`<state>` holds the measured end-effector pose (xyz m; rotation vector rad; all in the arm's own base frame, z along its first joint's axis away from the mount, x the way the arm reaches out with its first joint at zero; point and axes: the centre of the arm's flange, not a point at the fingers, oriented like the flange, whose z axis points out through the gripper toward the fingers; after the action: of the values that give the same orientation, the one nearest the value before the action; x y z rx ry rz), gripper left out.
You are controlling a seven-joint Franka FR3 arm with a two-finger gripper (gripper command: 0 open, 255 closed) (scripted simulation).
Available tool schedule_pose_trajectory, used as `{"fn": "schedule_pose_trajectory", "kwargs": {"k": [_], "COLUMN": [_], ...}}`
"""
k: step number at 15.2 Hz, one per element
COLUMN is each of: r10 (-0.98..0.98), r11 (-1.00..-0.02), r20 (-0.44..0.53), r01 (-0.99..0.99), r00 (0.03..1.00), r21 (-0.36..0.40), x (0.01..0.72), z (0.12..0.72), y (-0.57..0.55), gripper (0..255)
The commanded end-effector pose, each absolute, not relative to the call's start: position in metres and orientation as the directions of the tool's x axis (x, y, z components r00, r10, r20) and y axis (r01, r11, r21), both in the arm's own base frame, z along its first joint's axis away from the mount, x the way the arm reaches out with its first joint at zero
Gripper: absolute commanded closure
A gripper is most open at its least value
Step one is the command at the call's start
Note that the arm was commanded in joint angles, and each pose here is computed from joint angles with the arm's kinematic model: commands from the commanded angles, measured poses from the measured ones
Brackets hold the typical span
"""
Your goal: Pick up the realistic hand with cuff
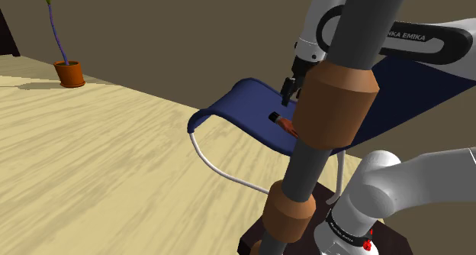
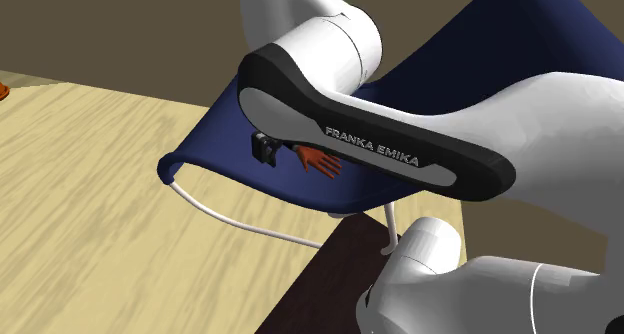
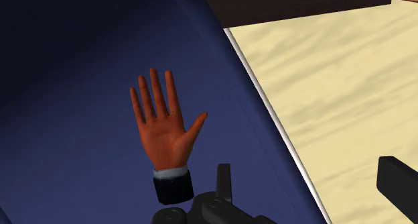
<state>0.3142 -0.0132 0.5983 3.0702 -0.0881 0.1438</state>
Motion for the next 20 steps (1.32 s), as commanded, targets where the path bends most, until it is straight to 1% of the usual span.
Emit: {"fn": "schedule_pose_trajectory", "kwargs": {"k": [1,17,20], "r10": [-0.054,-0.013,-0.012], "r11": [-0.996,-0.999,-0.999], "r20": [0.095,0.077,0.077], "r01": [-0.060,-0.010,-0.009], "r00": [0.994,0.997,0.997], "r21": [0.064,-0.038,-0.041], "x": [0.314,0.400,0.403], "z": [0.598,0.468,0.453], "y": [-0.013,-0.172,-0.177], "gripper": [0,0,0]}}
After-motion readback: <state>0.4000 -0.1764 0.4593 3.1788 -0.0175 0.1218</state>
